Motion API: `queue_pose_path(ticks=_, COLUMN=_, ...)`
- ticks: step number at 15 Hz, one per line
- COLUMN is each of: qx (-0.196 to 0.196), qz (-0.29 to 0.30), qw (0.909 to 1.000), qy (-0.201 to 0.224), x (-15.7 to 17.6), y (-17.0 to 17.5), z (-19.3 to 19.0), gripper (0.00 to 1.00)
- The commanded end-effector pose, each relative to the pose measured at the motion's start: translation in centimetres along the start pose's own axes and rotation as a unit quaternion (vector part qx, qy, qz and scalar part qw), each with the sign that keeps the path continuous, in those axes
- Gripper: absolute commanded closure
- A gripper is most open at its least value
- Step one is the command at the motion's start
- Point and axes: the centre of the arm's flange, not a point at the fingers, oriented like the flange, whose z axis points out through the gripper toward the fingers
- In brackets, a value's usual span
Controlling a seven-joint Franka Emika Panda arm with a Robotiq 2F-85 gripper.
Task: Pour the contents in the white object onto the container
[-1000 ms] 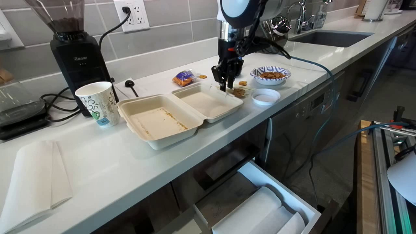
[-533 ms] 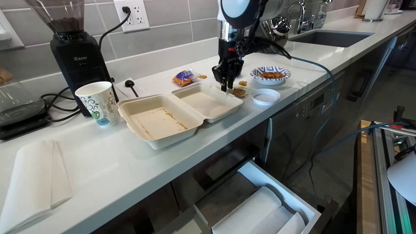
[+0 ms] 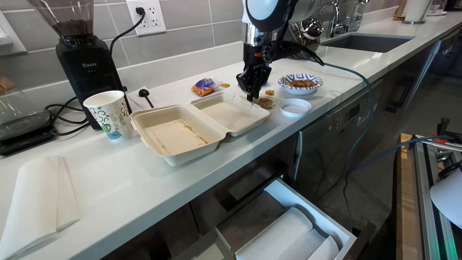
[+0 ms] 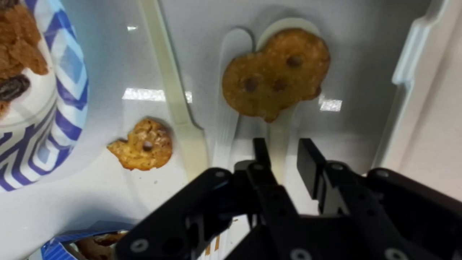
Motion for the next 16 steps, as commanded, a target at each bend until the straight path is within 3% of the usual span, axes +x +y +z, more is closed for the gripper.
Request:
queue_pose_path(ticks=1, qx=-0.006, qz=0.005, qw=1.0, qy=0.003, x=0.17, y=-0.11, z=0.59, gripper=0.74)
queue_pose_path(ticks=16, qx=-0.01, qz=0.008, qw=0.9999, qy=0.0, x=0.16, y=0.19, z=0.76, gripper=0.83)
